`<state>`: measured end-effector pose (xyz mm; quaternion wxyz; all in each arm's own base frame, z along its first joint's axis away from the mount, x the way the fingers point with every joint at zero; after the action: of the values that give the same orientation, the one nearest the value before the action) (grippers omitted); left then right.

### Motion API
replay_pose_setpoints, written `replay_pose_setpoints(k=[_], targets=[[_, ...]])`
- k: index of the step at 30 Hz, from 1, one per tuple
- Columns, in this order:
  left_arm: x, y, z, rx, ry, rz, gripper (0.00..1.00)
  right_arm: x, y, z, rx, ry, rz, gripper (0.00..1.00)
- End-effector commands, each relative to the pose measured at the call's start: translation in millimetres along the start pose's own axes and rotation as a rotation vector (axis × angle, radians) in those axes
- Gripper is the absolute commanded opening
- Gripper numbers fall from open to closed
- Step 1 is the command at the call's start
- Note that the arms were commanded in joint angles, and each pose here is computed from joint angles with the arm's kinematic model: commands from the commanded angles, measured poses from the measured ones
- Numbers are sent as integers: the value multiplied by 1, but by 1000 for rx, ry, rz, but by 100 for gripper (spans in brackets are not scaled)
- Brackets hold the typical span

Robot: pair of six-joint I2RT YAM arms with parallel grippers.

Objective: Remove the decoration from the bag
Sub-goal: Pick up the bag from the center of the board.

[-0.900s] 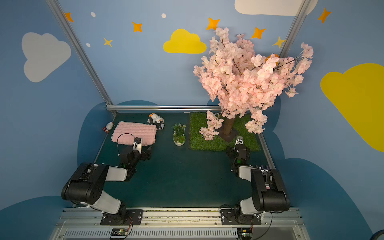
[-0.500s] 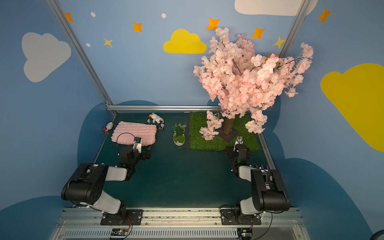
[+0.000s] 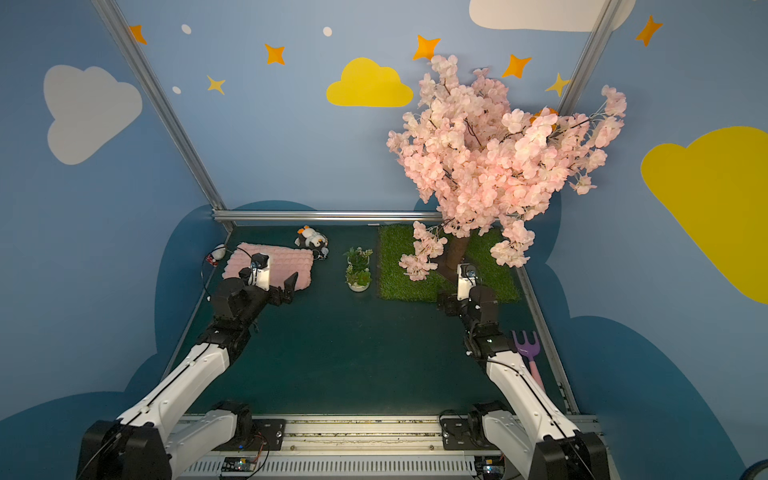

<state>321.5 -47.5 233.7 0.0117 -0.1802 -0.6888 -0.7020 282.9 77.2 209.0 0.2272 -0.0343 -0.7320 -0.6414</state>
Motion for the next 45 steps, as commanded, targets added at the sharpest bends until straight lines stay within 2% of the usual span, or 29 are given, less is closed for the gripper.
replay_pose_setpoints(k=[1,8,14,18,25,29,34,45], targets=[[-5,-30,5,12,-76,204,100,15,-11,29,24,159,118,98],[-34,-12,18,-14,-228,261,100,42,-4,84,163,399,118,98],[-72,5,31,-69,-272,286,100,52,1,115,257,490,118,98],[-101,8,42,-54,-285,331,100,52,11,138,313,551,120,98],[-143,-8,59,-31,-297,456,99,38,26,166,366,630,117,98],[-158,-11,74,-35,-311,484,98,29,27,174,394,659,141,98],[-173,-20,85,-59,-343,534,98,18,26,171,408,621,172,98],[-214,-41,110,-61,-304,588,96,-10,32,162,379,636,233,98]])
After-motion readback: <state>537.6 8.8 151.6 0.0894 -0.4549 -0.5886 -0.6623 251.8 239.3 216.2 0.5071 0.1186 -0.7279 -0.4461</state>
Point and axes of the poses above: each gripper's point midway between its finger pads, its own x axis back along the fingers, its own z axis along the line the jaws close on, y = z × x, the point moved 5 cm from there along x, back along the fingers, and after that the axes turned 6 degrees about x, right-handed, at the moved point
